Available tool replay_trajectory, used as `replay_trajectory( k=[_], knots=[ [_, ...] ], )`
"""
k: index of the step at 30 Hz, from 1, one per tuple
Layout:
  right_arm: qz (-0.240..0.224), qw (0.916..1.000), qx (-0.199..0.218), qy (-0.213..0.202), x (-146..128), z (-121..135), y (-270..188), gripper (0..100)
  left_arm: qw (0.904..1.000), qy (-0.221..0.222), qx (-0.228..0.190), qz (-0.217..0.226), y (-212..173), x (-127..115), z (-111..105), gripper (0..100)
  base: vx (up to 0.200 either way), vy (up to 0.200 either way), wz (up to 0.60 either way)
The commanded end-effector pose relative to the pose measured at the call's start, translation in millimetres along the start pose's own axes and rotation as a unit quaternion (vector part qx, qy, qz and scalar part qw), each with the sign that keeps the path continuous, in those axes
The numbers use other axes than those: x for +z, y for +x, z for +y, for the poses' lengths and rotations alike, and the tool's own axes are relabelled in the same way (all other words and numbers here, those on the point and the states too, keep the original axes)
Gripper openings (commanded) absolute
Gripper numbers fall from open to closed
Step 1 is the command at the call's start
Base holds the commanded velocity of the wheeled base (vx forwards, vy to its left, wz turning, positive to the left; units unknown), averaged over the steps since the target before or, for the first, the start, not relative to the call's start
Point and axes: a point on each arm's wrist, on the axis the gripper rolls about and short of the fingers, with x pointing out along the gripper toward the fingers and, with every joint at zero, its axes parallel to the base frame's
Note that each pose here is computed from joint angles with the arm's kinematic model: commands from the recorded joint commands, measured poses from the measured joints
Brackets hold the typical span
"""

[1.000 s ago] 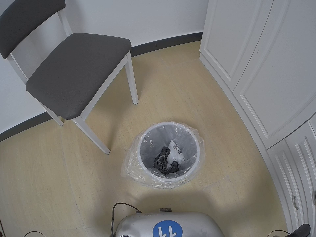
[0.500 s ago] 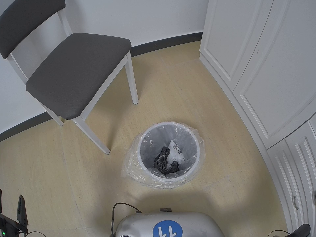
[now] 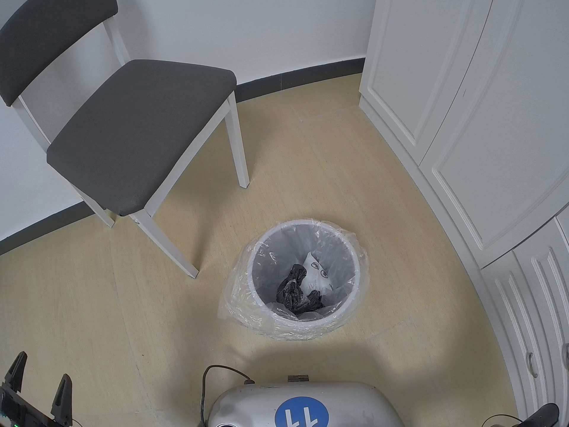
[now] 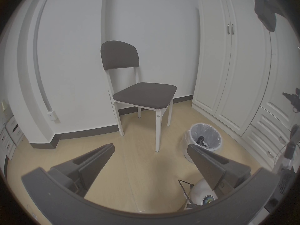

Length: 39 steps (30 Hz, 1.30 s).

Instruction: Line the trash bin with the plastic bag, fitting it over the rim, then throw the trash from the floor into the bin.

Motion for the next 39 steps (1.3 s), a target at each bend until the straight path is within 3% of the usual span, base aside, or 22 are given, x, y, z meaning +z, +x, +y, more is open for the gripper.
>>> replay_trajectory(
  k=[1, 3, 10, 15, 19, 24, 29, 33, 34, 39],
  knots=[
    [0.012, 0.9999, 0.000, -0.008, -9, -1, -2, 100, 1.0000, 0.006, -0.005, -0.003, 0, -4, 0, 100, 0.000, 0.000, 0.00],
    [0.015, 0.9998, 0.000, -0.011, -10, -1, -2, 100, 1.0000, 0.005, -0.005, -0.003, 0, -3, 0, 100, 0.000, 0.000, 0.00],
    [0.131, 0.9895, 0.000, -0.061, -34, -2, -5, 100, 0.9999, -0.009, -0.001, -0.004, 0, -3, 0, 100, 0.000, 0.000, 0.00],
    [0.173, 0.9825, -0.002, -0.070, -42, -3, -8, 100, 0.9999, -0.010, -0.001, -0.003, 0, -4, 0, 100, 0.000, 0.000, 0.00],
    [0.176, 0.9820, 0.002, -0.069, -43, -3, -8, 100, 1.0000, -0.007, -0.003, -0.003, 0, -4, 0, 100, 0.000, 0.000, 0.00],
    [0.178, 0.9807, 0.044, -0.068, -43, -1, -8, 100, 1.0000, -0.005, -0.004, -0.003, 0, -4, 0, 100, 0.000, 0.000, 0.00],
    [0.177, 0.9805, 0.048, -0.070, -43, -1, -8, 100, 1.0000, -0.006, -0.004, -0.003, 0, -4, 0, 100, 0.000, 0.000, 0.00],
    [0.188, 0.9786, 0.079, -0.031, -44, 0, -9, 100, 1.0000, -0.006, -0.005, -0.004, 0, -3, 0, 100, 0.000, 0.000, 0.00],
    [0.192, 0.9748, 0.113, 0.000, -44, 2, -9, 100, 1.0000, -0.006, -0.005, -0.003, 0, -4, 0, 100, 0.000, 0.000, 0.00],
    [0.189, 0.9774, 0.094, 0.004, -43, 1, -9, 100, 0.9999, -0.009, -0.004, -0.004, 0, -3, 0, 100, 0.000, 0.000, 0.00]
  ],
)
